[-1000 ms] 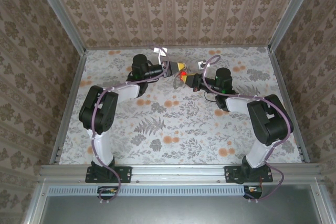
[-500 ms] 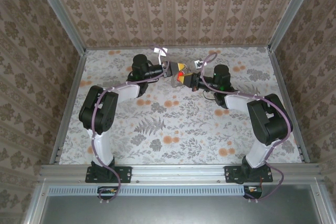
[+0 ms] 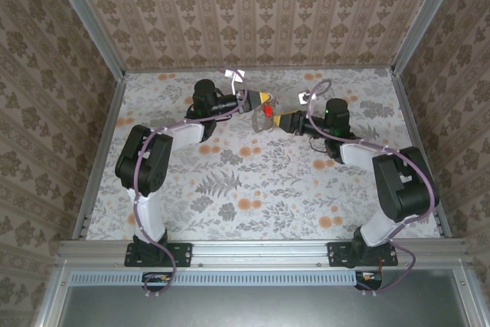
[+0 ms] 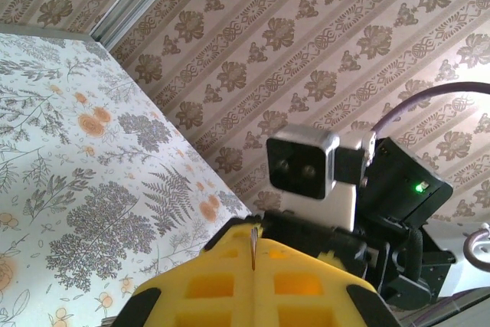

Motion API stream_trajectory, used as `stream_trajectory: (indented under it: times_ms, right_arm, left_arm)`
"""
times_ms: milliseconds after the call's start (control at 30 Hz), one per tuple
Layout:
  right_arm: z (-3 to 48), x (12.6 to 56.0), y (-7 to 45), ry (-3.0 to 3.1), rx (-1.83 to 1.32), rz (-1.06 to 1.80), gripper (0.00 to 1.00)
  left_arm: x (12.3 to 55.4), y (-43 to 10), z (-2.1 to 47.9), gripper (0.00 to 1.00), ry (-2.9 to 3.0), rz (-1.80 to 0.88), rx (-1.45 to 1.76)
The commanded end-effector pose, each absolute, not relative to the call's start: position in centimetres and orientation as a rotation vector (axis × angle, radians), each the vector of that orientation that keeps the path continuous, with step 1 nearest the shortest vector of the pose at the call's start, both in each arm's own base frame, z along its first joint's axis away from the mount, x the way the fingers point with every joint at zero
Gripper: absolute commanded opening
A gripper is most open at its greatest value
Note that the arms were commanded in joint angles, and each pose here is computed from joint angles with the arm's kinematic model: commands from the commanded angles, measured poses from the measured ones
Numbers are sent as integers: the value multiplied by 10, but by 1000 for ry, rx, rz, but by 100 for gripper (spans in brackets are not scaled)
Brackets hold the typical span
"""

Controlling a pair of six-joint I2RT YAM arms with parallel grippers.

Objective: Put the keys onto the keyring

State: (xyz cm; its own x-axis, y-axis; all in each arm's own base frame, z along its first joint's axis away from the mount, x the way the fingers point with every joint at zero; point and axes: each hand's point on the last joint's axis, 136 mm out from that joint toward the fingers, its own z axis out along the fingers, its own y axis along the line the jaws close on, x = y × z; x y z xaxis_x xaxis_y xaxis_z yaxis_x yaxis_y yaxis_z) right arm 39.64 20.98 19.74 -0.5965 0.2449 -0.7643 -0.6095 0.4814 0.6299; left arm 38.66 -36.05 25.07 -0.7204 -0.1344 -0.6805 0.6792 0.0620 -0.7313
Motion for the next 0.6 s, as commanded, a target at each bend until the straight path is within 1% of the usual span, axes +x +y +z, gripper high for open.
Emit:
stream_trajectory:
  times_ms: [0, 233, 567]
  right_arm:
    - [229, 404, 200, 1762, -233, 1222, 43]
    - [258, 425, 198, 1678, -98, 1303, 42]
    - [258, 434, 214, 1667, -77, 1364, 39]
  left_arm:
    - [386, -360, 258, 0, 1687, -1715, 573]
    - [384, -360, 258, 0, 1688, -1713, 573]
    - [385, -363, 255, 0, 1694, -1721, 572]
